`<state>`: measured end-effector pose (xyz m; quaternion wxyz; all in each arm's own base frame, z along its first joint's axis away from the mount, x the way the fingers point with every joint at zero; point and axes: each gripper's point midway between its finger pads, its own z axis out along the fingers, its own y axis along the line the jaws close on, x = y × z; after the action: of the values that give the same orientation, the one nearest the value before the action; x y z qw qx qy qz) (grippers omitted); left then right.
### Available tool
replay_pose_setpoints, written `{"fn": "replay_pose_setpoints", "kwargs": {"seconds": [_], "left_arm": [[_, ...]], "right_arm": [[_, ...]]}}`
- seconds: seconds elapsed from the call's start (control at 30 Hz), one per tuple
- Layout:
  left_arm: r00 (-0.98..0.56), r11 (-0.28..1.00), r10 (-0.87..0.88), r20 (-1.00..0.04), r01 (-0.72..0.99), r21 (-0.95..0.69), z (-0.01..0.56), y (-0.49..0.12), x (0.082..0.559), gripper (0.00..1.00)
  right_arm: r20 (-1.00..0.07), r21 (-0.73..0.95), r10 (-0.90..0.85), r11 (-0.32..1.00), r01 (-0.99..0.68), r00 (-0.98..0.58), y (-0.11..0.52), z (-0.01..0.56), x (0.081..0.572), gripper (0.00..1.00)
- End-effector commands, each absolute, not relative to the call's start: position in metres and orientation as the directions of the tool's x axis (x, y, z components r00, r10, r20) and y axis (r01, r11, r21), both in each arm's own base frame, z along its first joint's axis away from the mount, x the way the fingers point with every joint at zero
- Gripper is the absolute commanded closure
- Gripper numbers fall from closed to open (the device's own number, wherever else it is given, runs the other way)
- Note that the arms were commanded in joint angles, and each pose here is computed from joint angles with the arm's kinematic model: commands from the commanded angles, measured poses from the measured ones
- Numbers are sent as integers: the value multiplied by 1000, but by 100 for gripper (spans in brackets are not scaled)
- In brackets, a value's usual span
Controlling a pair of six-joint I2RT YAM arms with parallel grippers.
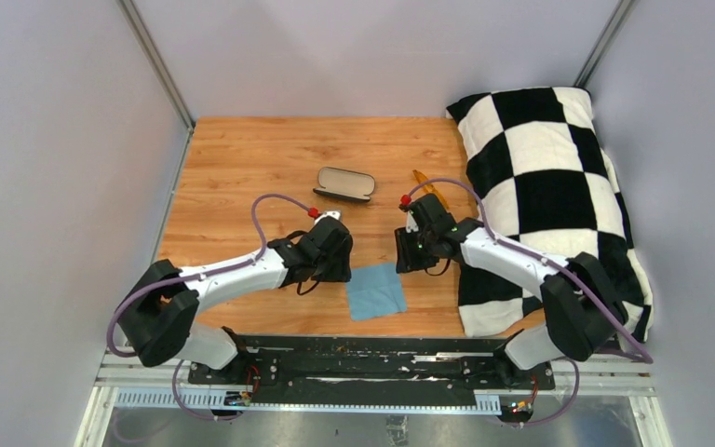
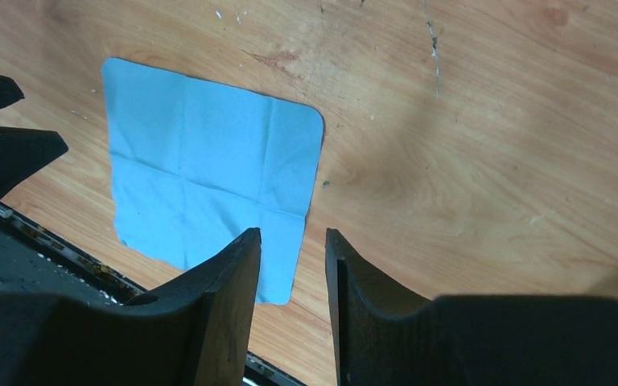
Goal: Organize the sunglasses
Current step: Adjust the glasses cleaning cloth at the center of the board, then fold the glasses cleaning cloth at the center of the board.
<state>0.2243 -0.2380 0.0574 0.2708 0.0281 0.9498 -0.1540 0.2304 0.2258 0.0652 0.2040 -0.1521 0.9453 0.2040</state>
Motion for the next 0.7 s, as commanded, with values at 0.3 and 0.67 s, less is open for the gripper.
{"fn": "replay_pose_setpoints", "kwargs": {"seconds": [0.3, 0.67], "left_arm": [[-889, 914, -124, -441, 71, -400, 24, -252, 239, 49], [-902, 928, -131, -411, 34, -371, 10, -247, 237, 81]], "right_arm": [[-424, 258, -284, 872, -416, -860, 234, 43, 262, 32], [-428, 270, -270, 873, -407, -862, 238, 42, 270, 48]]}}
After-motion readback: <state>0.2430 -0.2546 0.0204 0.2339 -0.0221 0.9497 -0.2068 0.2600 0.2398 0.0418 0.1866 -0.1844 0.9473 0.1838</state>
